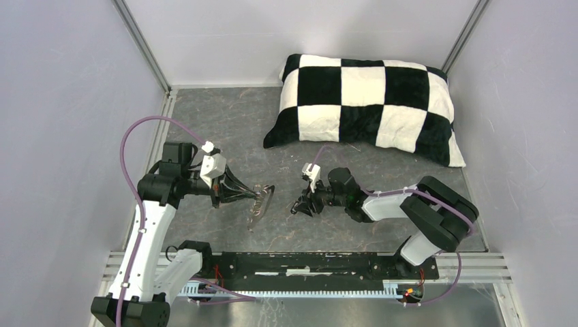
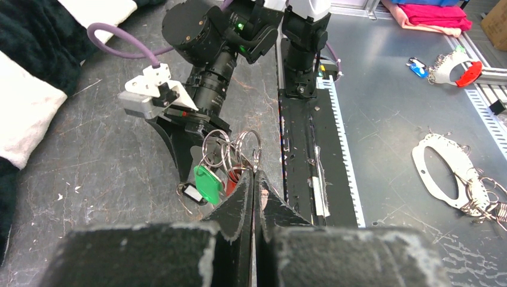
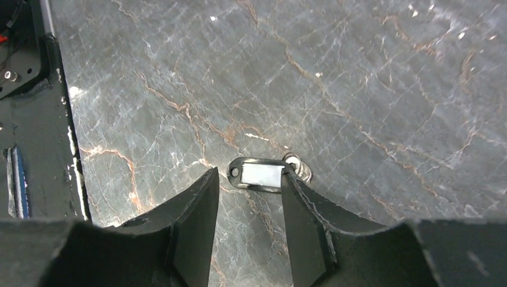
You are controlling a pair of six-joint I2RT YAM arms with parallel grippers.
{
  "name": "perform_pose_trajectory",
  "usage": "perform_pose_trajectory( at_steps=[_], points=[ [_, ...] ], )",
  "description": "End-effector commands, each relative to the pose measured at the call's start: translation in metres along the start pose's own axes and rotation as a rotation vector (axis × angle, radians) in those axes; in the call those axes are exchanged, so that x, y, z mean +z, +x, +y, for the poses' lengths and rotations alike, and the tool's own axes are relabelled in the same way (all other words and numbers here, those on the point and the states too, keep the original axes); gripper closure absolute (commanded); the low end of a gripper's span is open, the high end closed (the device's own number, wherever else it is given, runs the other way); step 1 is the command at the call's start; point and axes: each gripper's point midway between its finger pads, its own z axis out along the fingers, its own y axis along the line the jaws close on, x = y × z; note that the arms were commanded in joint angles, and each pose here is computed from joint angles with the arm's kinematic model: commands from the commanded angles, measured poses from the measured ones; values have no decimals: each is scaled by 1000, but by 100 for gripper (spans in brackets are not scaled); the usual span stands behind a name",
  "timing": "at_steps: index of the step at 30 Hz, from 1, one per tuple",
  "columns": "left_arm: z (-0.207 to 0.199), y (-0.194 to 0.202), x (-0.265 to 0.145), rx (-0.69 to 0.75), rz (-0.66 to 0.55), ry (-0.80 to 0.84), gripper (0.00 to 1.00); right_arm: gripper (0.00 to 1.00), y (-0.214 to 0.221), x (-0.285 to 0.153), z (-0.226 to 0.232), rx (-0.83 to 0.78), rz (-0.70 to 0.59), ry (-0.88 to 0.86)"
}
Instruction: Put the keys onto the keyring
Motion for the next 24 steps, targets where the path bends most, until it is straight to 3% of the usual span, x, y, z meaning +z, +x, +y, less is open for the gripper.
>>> perform_pose_trajectory(
  at_steps=[1,17,24],
  points=[
    [-5,-9,0,49,-22,14,98,51,-7,5,0,13,-25,-28],
    [-6,-9,0,44,-26,18,98,51,4,11,-15,53,1,-9],
    [-6,-8,0,43,-24,17,98,59,8,13,-11,65,-2,-34]
  ],
)
